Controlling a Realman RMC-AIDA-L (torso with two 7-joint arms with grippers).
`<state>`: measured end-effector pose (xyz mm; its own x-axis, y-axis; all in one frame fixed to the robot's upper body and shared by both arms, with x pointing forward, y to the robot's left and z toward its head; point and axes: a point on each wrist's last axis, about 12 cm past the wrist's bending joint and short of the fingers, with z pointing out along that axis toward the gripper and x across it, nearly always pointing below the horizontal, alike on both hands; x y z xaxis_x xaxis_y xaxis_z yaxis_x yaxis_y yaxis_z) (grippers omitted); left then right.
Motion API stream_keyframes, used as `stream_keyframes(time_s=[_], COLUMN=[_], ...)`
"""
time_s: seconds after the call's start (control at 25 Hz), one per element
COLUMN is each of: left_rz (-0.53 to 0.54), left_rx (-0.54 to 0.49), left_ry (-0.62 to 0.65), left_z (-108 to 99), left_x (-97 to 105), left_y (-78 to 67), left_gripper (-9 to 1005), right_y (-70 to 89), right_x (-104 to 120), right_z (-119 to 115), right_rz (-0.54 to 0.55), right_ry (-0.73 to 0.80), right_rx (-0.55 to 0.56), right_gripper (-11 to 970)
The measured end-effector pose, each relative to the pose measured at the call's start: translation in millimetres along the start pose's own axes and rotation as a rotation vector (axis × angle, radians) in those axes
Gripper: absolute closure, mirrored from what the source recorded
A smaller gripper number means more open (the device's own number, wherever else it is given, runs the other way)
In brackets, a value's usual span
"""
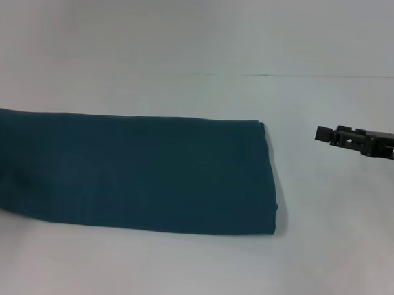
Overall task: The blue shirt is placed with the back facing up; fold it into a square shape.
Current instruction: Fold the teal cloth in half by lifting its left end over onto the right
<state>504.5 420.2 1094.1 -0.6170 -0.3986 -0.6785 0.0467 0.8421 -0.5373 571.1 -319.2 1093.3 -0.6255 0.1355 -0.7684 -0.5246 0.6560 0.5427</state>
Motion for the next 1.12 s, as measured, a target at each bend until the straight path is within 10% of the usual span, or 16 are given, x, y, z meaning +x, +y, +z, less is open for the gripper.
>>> stream_keyframes(time_s=[0.4,0.64,1.12], left_rz=[0.051,-0.025,-0.074], left_rx=[0.651,0.825,0.721], left_ry=[0.032,0.061,0.007], left_z=[88,144,158], left_x=[1,41,153], left_y=[-136.8,-196.8,-230.7], left_gripper=[979,980,885], right_y=[-1.1,-5.1,-17.2], right_x=[6,4,8], right_z=[-17,-39,-62], right_rz=[0.004,-0.015,-0.057], right_ry=[0.016,0.034,0.113], right_rx=[-0.028,-0.038,0.024], right_gripper=[59,59,60])
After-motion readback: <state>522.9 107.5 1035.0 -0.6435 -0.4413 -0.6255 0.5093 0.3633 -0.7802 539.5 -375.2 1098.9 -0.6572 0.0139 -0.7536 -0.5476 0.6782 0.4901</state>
